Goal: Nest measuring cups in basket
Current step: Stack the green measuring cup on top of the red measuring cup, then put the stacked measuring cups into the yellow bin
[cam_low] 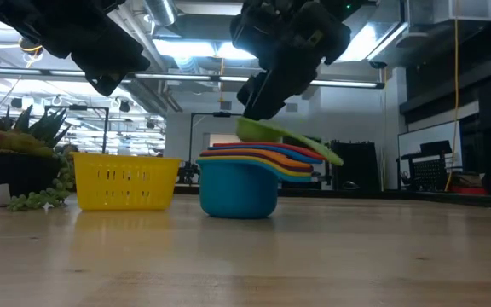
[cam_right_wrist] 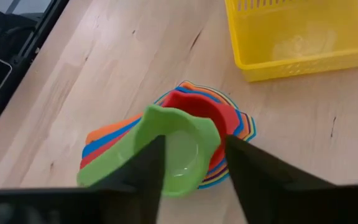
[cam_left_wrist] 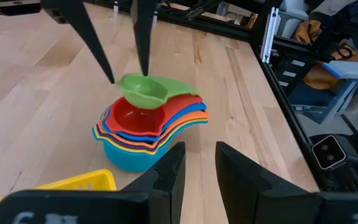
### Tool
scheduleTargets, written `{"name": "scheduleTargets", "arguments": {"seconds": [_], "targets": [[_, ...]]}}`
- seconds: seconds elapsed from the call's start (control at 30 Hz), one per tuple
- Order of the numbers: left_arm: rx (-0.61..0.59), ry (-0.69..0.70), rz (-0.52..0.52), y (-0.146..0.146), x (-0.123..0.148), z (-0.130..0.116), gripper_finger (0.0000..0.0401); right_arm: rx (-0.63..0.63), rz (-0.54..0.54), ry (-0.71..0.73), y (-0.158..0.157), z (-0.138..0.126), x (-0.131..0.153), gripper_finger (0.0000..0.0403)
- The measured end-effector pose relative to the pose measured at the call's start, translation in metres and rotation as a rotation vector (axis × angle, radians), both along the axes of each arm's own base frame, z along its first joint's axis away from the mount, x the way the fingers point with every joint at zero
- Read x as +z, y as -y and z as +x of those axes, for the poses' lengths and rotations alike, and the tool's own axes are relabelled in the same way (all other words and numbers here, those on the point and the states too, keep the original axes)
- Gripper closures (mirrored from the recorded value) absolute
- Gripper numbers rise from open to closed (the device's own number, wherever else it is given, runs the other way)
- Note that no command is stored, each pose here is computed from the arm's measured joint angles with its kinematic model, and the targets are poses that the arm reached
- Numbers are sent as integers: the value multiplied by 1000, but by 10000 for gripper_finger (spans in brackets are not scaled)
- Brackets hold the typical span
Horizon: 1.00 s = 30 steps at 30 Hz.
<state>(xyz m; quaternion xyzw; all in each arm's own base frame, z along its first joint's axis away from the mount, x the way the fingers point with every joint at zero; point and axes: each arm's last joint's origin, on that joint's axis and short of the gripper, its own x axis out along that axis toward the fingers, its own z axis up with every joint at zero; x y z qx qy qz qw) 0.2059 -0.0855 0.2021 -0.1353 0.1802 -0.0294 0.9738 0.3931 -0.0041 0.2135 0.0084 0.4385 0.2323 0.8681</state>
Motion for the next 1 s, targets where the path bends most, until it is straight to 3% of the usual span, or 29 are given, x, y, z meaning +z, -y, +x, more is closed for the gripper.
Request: {"name": "scheduleTargets", "arguments": {"seconds": [0.13, 0.23, 0.6, 1.0], "targets": [[0, 0, 0, 0, 0, 0, 319, 25, -17, 20, 0, 1, 0, 183], [0, 0, 0, 0, 0, 0, 319, 16, -11, 15, 0, 0, 0, 161], [0, 0, 0, 0, 0, 0, 319, 2, 0, -15, 0, -2, 1, 155], [0, -12, 5, 0, -1, 0, 319, -6, 46, -184, -4, -35, 24, 155]]}}
